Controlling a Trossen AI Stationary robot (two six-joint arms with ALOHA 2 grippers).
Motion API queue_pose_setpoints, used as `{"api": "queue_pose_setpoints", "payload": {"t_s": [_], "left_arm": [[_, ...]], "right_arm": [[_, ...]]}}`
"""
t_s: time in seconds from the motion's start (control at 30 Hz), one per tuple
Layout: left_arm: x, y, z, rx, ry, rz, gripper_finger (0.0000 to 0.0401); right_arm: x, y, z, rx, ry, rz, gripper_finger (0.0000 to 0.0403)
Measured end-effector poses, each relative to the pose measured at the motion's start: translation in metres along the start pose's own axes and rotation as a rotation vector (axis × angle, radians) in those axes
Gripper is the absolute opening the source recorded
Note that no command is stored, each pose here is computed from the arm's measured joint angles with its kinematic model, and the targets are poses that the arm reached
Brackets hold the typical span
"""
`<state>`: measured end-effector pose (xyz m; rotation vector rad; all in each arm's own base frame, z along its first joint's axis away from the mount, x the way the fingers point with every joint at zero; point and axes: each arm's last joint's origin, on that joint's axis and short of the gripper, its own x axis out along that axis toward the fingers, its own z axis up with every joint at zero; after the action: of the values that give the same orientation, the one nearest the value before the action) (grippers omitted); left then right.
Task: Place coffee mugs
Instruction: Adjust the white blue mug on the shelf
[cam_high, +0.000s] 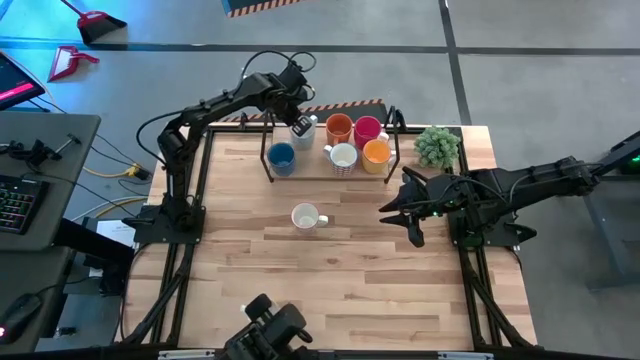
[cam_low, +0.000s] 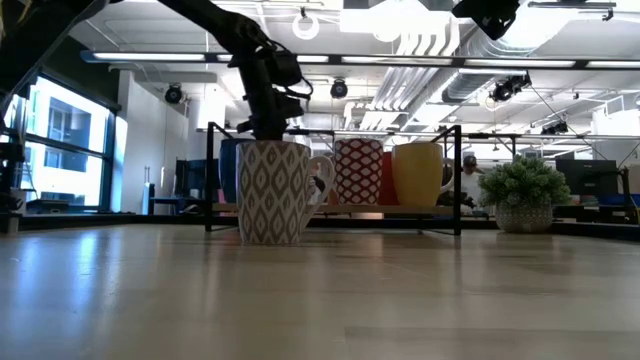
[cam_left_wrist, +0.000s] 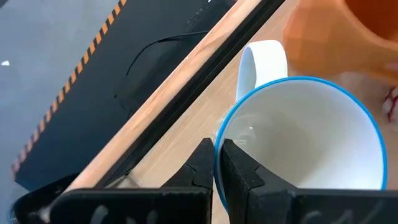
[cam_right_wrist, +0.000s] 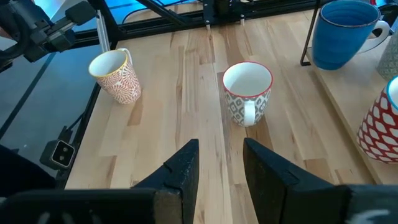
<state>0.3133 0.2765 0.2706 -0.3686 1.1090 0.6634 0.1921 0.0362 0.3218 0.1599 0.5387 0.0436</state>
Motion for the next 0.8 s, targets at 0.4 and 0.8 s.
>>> {"api": "queue_pose_setpoints", "payload": {"t_s": [0.4, 0.8], "left_arm": [[0.000, -0.010, 0.003, -0.052, -0.029, -0.016, 0.0001], [-0.012, -0.006, 0.001, -0.066, -0.033, 0.001, 0.0001]], "right_arm": [[0.000, 0.001, 0.000, -0.001, 0.007, 0.021, 0.0105], [0.000, 0.001, -0.001, -0.001, 0.020, 0.025, 0.0105]]}}
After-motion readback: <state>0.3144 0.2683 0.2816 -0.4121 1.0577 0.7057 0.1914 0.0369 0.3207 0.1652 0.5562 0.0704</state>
